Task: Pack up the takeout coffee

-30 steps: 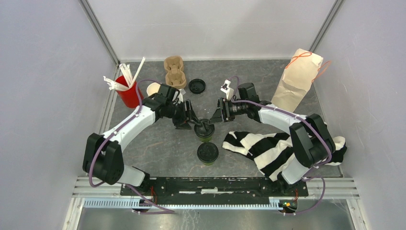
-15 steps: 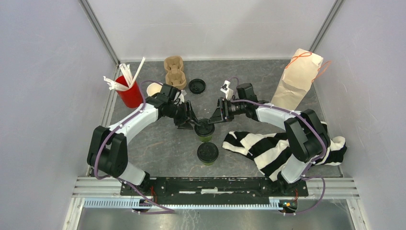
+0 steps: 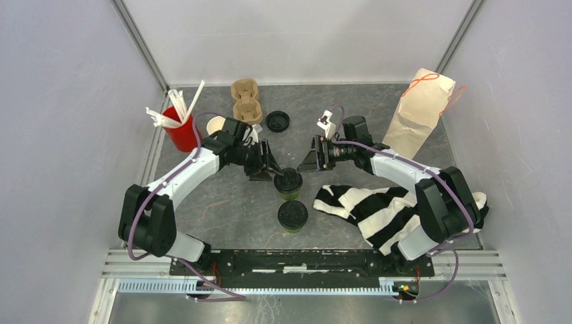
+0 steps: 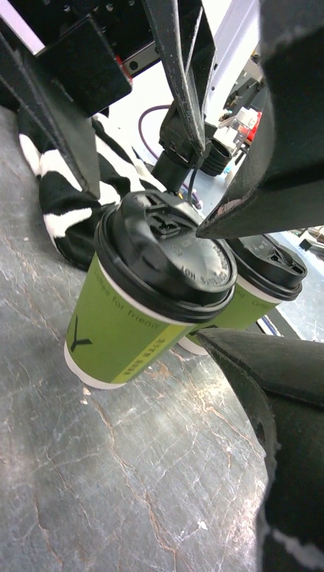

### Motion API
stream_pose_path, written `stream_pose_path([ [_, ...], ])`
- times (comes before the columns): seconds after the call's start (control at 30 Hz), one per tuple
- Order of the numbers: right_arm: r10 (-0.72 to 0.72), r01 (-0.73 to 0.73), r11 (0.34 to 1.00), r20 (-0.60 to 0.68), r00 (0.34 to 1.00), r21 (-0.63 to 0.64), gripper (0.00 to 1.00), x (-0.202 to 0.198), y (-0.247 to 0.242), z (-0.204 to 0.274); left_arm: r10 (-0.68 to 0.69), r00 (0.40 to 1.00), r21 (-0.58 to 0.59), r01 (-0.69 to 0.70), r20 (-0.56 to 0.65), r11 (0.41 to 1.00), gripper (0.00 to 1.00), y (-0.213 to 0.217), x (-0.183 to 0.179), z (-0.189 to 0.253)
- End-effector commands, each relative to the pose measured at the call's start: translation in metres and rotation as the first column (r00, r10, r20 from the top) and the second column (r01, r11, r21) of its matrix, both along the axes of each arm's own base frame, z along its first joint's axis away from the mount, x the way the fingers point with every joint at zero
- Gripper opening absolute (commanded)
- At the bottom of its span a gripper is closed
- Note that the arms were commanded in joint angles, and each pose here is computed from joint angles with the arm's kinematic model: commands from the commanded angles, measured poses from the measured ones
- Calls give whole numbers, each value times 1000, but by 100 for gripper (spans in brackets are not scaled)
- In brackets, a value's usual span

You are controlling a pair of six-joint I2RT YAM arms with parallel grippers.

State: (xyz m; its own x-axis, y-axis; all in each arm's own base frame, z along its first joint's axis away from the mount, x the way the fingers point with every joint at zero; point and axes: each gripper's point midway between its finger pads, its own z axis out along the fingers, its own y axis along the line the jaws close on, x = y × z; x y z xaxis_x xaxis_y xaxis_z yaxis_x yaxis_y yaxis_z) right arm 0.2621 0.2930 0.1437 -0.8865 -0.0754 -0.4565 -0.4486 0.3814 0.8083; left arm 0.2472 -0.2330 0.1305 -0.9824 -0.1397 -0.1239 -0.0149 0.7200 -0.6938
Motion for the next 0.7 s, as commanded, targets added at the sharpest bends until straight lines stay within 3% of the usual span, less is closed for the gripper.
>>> stream_pose_path([
  [0.0,50,-49,998,-10,999,24,73,-12,6,-7,-22,1000,-1,22,-18,1000,56,1,-4,-6],
  [0.23,-8,5,999,-77,997,-48,61,-11,-3,-47,-19,998,82,24,-55,996,48,14,-13,-38],
  [0.47,26,-26,1000,26,999,1,71,-8,-1,3,-13,1000,61,14,-20,998,48,12,-10,-26],
  [0.57,8,-8,1000,13,1000,18,75,-10,-7,7,-11,1000,41,11,3,999,54,10,-9,-12],
  [0.67,-13,14,1000,-11,1000,26,73,-11,-13,5,-5,998,22,4,55,1000,67,10,-3,12],
])
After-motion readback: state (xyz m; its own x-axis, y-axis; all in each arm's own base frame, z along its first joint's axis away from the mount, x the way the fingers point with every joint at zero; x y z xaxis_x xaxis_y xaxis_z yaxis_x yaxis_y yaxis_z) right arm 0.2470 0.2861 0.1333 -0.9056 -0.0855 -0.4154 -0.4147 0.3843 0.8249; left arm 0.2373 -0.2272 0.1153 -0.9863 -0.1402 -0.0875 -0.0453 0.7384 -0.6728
